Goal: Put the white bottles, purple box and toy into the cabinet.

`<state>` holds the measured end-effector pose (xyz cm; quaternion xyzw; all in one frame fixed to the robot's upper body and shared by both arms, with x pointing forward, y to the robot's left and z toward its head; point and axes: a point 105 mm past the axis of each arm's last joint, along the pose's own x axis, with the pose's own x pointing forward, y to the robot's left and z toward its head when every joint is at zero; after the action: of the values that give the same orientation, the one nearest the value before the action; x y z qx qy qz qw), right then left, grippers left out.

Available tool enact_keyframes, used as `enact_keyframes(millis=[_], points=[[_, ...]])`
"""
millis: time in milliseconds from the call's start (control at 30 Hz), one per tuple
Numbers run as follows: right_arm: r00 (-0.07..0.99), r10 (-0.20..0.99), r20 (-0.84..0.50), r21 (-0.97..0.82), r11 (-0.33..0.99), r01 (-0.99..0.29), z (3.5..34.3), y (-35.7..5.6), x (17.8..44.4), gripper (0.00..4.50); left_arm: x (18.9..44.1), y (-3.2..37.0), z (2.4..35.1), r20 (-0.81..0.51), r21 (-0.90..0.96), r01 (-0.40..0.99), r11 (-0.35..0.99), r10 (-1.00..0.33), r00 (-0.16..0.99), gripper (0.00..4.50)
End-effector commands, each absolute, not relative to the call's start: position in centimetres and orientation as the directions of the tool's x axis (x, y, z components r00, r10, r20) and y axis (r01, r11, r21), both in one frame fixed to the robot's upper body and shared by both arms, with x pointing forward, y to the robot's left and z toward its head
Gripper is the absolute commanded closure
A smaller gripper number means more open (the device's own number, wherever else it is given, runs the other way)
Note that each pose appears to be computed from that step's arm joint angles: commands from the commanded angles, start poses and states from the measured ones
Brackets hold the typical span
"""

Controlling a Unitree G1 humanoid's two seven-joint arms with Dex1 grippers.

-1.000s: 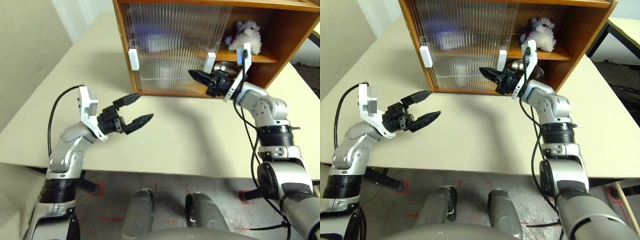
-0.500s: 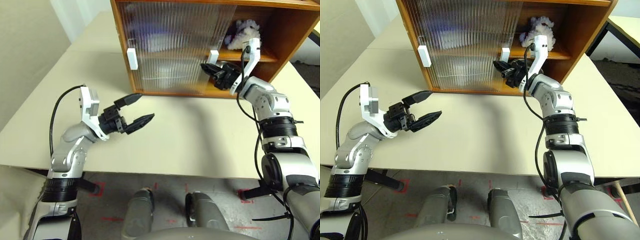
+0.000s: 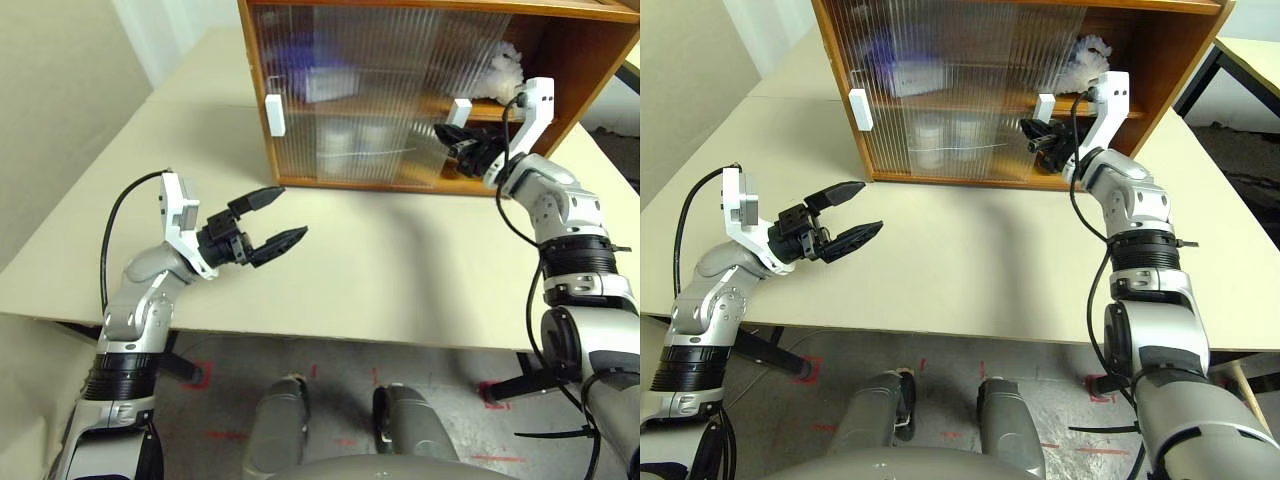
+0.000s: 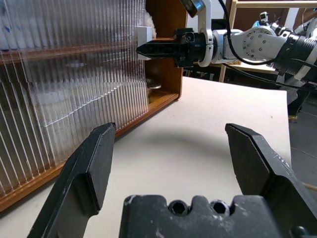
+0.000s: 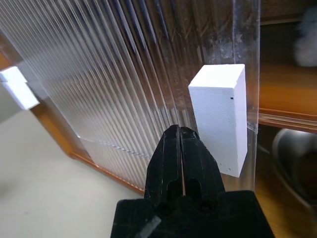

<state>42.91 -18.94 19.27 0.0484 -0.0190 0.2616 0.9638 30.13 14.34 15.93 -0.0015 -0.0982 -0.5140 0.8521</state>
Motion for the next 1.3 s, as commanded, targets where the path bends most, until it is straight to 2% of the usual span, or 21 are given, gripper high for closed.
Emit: enact_keyframes(millis=[33,600,767,933,1033,1167,1233,1300], points=[[0.940,0.334,0.074,0.054,0.939,-0.339,19.8,-23.8,42.9,4.47,30.3,13.9,16.0,0.159,0.117,0.884,0.452,-0.888,0.432,0.00],[0.997,0.066,0.033,-0.016,0.998,-0.065,19.5,-31.3,42.5,4.47,30.4,14.1,16.0,0.151,0.120,0.890,0.441,-0.894,0.422,0.00],[0.997,0.068,0.039,-0.012,0.998,-0.068,19.3,-31.5,42.3,4.47,30.8,14.4,16.6,0.182,0.112,0.884,0.455,-0.883,0.432,0.00],[0.972,0.211,0.106,-0.012,0.977,-0.211,19.4,-28.9,41.9,4.47,31.2,15.5,17.7,0.260,0.077,0.859,0.507,-0.842,0.473,0.00],[0.920,0.359,0.157,0.032,0.929,-0.369,18.6,-26.3,39.9,3.74,31.3,18.1,17.6,0.264,0.030,0.788,0.615,-0.765,0.587,0.00],[0.871,0.472,0.136,0.063,0.874,-0.483,17.0,-25.4,37.5,2.30,31.7,20.5,16.8,0.236,-0.010,0.689,0.724,-0.668,0.706,0.00],[0.893,0.437,0.106,0.137,0.883,-0.449,14.7,-27.3,36.7,1.51,32.2,22.4,15.9,0.228,-0.074,0.596,0.799,-0.569,0.790,0.00],[0.933,0.346,0.095,0.234,0.904,-0.359,12.8,-29.8,36.5,0.75,32.6,23.6,15.1,0.203,-0.117,0.522,0.845,-0.494,0.845,0.00]])
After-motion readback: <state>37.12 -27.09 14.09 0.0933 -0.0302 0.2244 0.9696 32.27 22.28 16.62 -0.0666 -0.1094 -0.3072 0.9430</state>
